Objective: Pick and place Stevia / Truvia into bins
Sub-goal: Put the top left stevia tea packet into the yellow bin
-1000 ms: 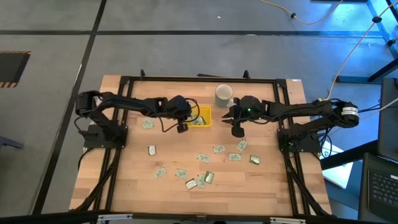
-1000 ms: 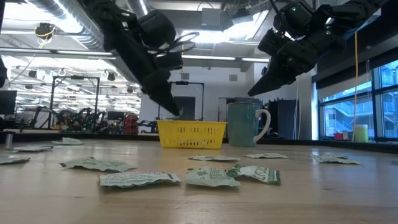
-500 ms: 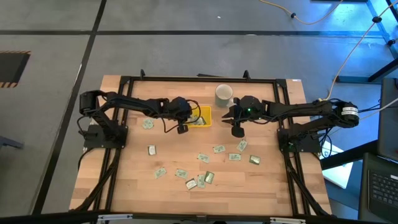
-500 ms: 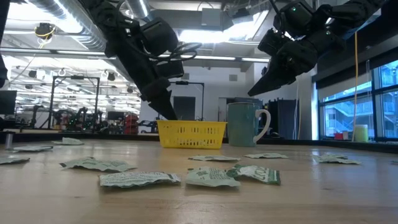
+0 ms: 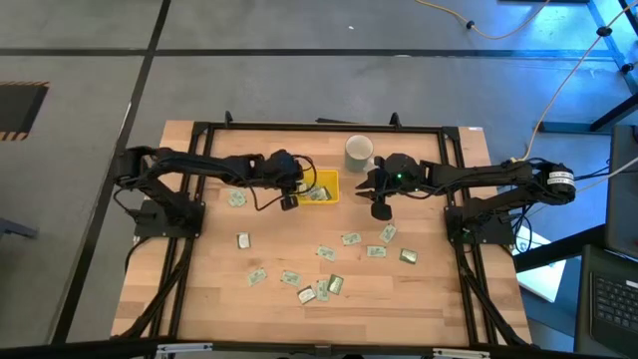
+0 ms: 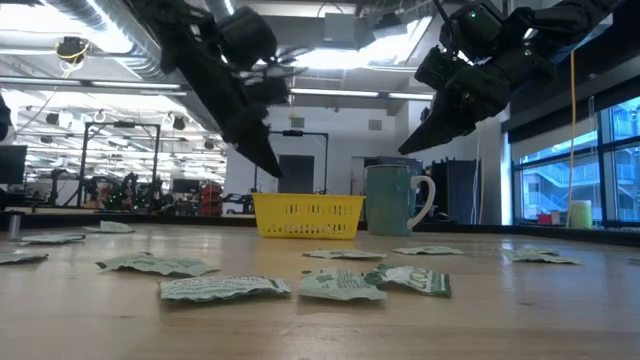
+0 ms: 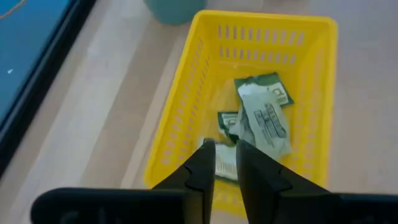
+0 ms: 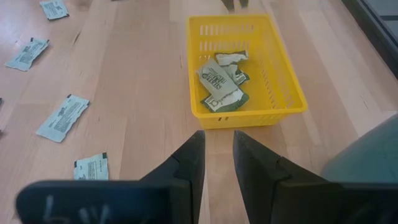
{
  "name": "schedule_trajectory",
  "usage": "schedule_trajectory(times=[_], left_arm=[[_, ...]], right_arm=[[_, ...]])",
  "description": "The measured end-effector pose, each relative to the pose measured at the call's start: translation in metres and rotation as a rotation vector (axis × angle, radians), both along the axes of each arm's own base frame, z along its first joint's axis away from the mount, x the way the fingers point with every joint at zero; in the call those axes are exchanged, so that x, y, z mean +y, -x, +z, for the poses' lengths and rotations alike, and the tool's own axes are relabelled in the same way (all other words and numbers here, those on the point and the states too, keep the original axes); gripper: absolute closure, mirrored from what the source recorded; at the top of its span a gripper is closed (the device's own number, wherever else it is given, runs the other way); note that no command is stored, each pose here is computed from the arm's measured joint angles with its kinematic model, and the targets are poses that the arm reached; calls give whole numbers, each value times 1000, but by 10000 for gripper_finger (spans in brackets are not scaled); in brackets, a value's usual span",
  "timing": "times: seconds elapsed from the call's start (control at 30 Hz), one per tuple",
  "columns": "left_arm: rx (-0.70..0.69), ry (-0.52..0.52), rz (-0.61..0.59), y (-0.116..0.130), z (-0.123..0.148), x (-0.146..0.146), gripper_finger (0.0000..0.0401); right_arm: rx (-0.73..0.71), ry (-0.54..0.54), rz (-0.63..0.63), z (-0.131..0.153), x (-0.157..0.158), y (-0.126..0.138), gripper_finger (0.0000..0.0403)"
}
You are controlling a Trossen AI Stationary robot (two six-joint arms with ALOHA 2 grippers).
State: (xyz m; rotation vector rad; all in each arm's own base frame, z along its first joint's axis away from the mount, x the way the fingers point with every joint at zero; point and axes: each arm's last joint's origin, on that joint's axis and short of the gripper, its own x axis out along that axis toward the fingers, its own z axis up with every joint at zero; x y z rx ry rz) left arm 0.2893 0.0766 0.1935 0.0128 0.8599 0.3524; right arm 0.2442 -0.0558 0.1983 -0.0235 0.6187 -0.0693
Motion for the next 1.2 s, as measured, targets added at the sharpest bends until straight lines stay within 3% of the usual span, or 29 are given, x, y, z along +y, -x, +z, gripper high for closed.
schedule_trajectory(times=[0.17,0.37,0.6,0.87,1.2], left_arm=[[68,52,93,27,19,-6,335],[170,165,365,61,27,-12,337],[309,129,614,80,21,-15,338],[386,223,661,92,-3,-20,352],[444,260,720,107,-27,-24,356]], right_arm=[[10,-2,0,-1,0,1,315],[16,-4,0,-1,0,1,315],[18,-5,0,-1,0,1,315],[24,-6,-1,-2,0,1,315],[24,-6,0,-2,0,1,315]])
